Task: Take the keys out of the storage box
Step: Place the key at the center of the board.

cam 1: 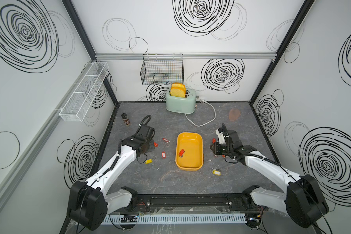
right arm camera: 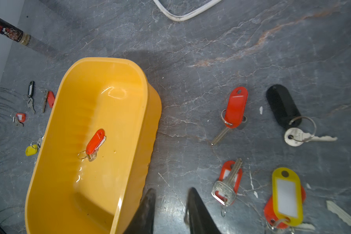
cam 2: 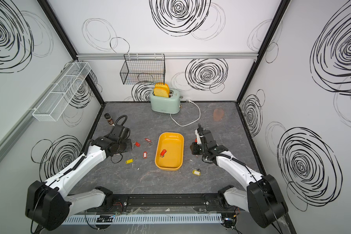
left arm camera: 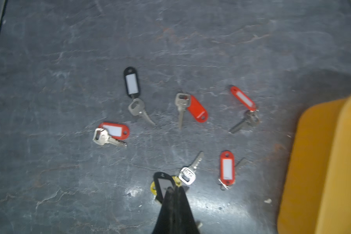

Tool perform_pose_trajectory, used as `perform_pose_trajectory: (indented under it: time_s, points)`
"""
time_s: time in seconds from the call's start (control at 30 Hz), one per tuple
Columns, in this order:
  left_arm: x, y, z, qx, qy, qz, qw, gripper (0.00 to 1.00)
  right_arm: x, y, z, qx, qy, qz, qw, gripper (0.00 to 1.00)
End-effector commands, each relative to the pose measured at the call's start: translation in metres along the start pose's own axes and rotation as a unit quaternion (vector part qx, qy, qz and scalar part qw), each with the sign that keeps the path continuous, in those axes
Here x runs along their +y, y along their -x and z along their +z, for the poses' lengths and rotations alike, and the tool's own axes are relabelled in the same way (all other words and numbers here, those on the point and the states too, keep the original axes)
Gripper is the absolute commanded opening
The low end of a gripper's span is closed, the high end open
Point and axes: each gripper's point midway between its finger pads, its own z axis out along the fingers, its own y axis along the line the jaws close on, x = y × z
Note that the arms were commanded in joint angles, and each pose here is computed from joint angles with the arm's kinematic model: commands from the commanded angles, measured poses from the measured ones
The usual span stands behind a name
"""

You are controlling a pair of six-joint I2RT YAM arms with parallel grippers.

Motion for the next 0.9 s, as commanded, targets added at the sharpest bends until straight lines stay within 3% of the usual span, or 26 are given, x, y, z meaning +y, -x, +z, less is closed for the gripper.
perform_pose_trajectory:
  time_s: [0.0,0.2,0.57,0.8,0.87]
  points:
    - [0.029,0.0,0.006,-0.004,0.021,-0.099,0.995,0.0,0.007,0.015,-0.003,-0.021,0.006,-0.008,1.0,0.31]
    - [0.068,-0.015,0.023,0.01,0.051,-0.204,0.978,0.0,0.004,0.015,-0.005,-0.024,-0.002,-0.008,1.0,0.31]
    - [0.076,-0.043,0.041,0.049,0.057,-0.244,0.967,0.01,0.003,0.014,-0.005,-0.024,-0.003,-0.004,1.0,0.32]
    - [0.075,-0.043,0.038,0.05,0.053,-0.248,0.966,0.32,0.005,0.015,-0.004,-0.021,-0.001,-0.005,1.0,0.31]
    - [0.076,-0.04,0.034,0.044,0.054,-0.248,0.966,0.34,0.006,0.017,-0.005,-0.023,0.0,-0.007,1.0,0.31]
